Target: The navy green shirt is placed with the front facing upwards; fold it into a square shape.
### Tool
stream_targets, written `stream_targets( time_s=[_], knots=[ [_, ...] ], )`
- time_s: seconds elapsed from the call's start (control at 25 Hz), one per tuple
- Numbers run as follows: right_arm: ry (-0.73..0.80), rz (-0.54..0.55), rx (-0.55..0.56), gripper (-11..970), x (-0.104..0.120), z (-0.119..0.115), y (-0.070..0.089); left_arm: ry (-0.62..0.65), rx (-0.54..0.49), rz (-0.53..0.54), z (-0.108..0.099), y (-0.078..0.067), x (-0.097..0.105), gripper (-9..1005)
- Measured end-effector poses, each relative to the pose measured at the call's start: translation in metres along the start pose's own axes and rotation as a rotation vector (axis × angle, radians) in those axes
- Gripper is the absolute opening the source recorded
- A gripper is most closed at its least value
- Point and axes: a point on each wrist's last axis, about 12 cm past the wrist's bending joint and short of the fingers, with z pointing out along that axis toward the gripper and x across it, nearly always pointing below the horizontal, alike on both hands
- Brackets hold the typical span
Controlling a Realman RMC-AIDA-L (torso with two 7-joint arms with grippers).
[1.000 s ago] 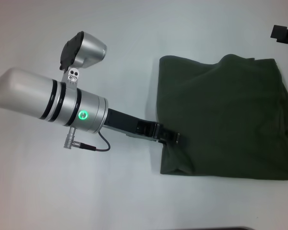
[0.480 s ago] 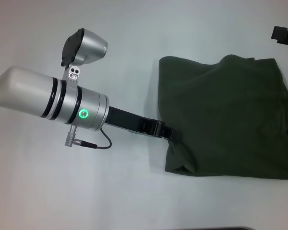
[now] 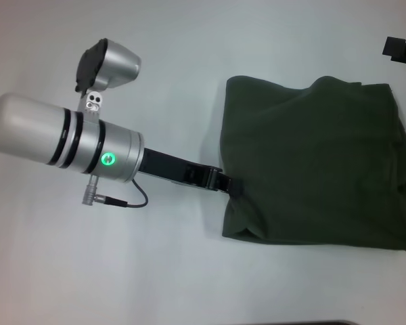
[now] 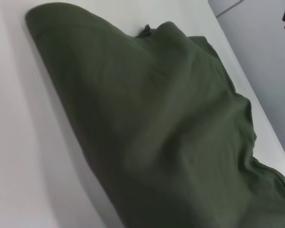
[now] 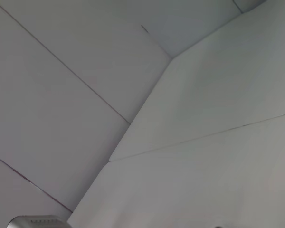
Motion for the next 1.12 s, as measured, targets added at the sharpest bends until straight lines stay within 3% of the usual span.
stream_targets(
  time_s=[0.72,1.12],
  knots=[
    [0.018,0.007,0.002,907,-0.001,0.008,0.000,-0.023,-0.061,-0.003,-0.036,0.021,0.005,6],
    [0.067,0.148,0.110,907,0.006,0.007,-0.012,-0.019,-0.048,0.012,-0.038,0.018,0.003,7]
  ],
)
